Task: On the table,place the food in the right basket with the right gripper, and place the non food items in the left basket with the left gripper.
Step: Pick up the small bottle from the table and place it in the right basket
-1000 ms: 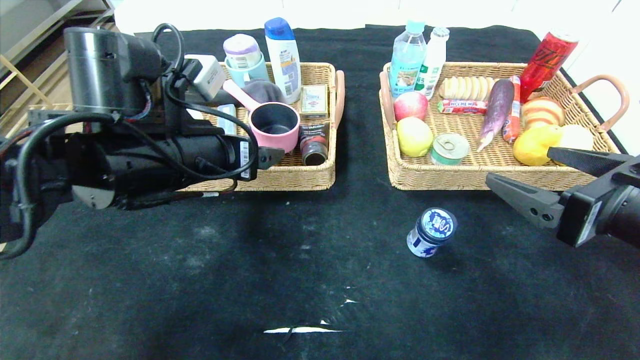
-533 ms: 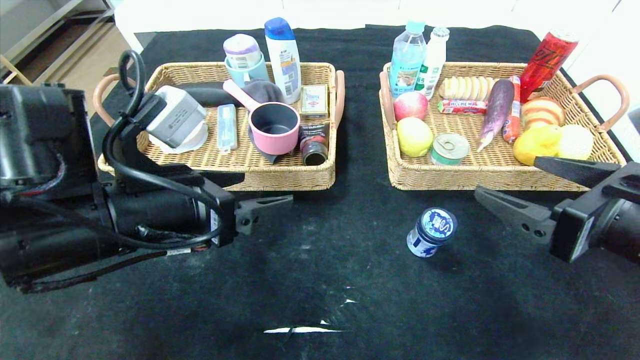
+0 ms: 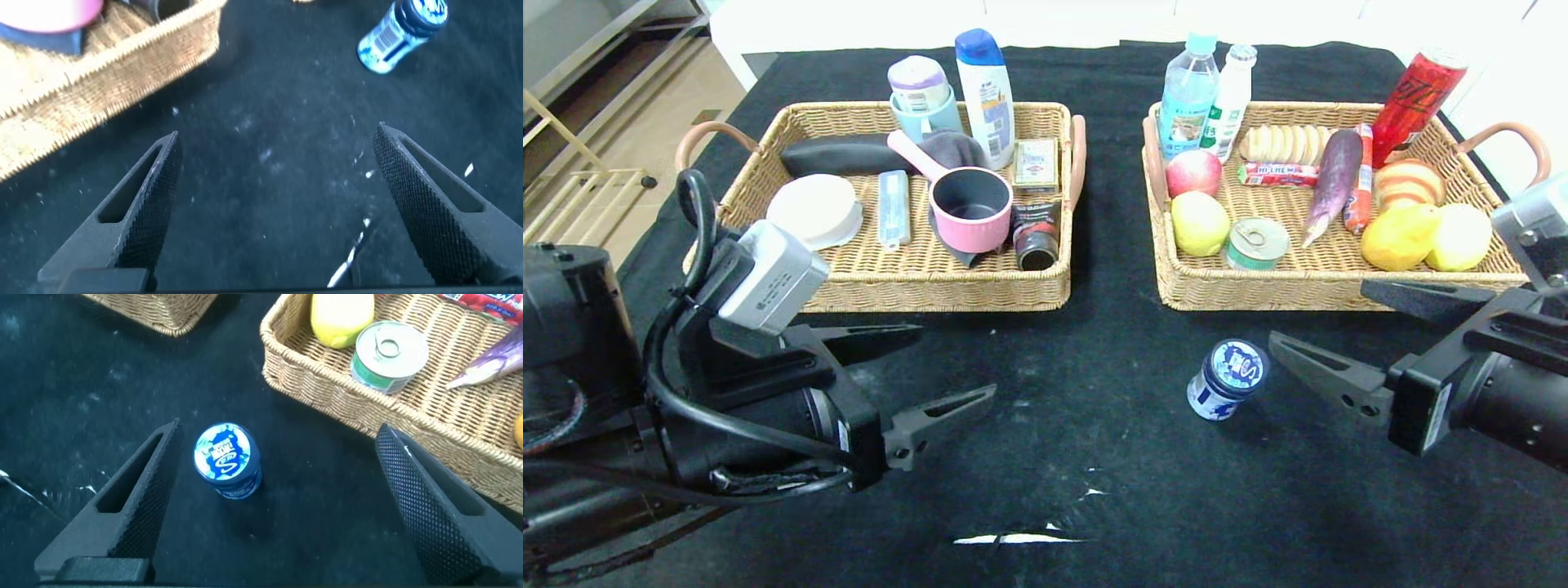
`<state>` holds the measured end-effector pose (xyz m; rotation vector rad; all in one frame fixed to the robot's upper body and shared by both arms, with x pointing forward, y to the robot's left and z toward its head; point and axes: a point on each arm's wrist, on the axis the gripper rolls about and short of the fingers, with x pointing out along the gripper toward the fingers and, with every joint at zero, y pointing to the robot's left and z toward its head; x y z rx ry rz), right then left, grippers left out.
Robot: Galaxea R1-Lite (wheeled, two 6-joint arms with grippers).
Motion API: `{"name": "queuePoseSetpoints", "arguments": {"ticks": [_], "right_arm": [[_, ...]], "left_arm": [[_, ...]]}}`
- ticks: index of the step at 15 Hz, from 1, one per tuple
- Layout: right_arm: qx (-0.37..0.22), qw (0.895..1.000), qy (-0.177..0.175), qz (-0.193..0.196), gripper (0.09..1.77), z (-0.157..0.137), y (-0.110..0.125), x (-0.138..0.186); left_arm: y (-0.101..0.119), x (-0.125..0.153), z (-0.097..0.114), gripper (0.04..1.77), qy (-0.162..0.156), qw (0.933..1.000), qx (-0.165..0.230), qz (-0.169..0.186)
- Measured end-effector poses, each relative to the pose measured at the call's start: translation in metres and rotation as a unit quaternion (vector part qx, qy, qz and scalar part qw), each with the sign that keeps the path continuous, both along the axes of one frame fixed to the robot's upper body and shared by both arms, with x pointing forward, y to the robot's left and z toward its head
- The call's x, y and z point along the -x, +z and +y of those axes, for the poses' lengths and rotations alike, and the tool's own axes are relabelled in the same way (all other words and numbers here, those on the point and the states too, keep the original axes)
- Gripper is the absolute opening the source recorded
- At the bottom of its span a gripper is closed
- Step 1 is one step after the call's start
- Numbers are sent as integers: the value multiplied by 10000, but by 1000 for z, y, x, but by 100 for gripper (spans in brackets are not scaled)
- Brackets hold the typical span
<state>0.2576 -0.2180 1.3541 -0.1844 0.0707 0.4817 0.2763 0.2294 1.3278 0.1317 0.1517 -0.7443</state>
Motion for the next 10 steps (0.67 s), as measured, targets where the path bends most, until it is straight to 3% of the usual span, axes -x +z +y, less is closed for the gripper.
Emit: {"name": "queuePoseSetpoints", "arguments": {"ticks": [5, 8, 10], "right_arm": [[45, 10000, 38, 66, 171, 9, -4, 4], [-96, 9997, -151, 159, 171, 24, -6, 9], [-353, 9976, -543, 260, 171, 39, -5, 10]], "left_arm": [[-3, 2, 1, 170, -9, 10000, -26, 30], [-3, 2, 1, 170, -4, 10000, -31, 26], [-2, 2, 1, 170, 1, 10000, -29, 13]]}}
